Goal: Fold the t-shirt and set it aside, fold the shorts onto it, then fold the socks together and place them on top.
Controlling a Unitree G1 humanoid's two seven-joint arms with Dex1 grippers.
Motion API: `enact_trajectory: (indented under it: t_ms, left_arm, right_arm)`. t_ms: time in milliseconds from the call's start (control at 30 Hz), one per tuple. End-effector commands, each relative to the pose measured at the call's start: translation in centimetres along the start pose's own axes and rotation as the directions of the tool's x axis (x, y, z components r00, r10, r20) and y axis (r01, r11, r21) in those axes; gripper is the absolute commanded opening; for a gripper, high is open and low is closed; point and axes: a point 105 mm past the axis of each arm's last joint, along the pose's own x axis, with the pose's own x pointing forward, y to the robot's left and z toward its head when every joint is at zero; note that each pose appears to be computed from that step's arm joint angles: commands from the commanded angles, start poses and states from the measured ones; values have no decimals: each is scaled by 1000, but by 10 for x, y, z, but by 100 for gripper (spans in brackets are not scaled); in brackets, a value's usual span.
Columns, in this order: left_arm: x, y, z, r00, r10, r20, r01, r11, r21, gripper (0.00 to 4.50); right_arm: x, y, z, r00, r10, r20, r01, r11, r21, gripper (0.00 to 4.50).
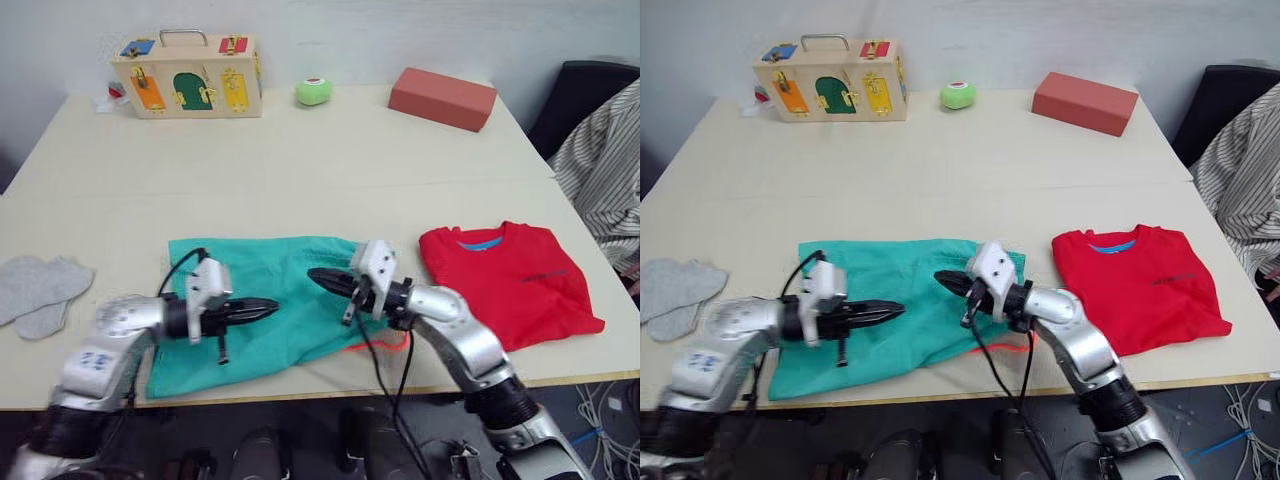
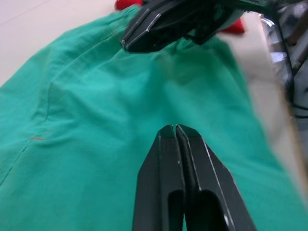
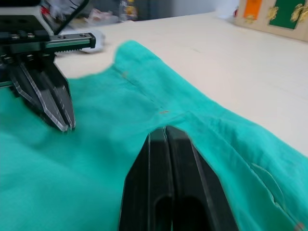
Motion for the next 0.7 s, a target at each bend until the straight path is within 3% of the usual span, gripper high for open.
enact_trajectory:
  t_ms: [33, 333, 500, 700]
  left_arm:
    - [6, 16, -19, 993, 111, -46, -108, 992, 69, 0]
    - [-13, 28, -50, 954, 294, -54, -294, 956, 13, 0]
    - [-22, 29, -47, 946, 325, -7, -326, 945, -29, 0]
    - [-16, 23, -29, 959, 264, 100, -260, 964, -46, 0]
  right_arm:
    - [-1, -10, -10, 990, -141, 21, 141, 989, -50, 2]
    - [-62, -62, -35, 868, -496, 14, 493, 865, 96, 2]
    - [-85, -75, -23, 804, -590, 75, 572, 802, 174, 2]
    - [-67, -64, -14, 836, -538, 112, 512, 837, 193, 2]
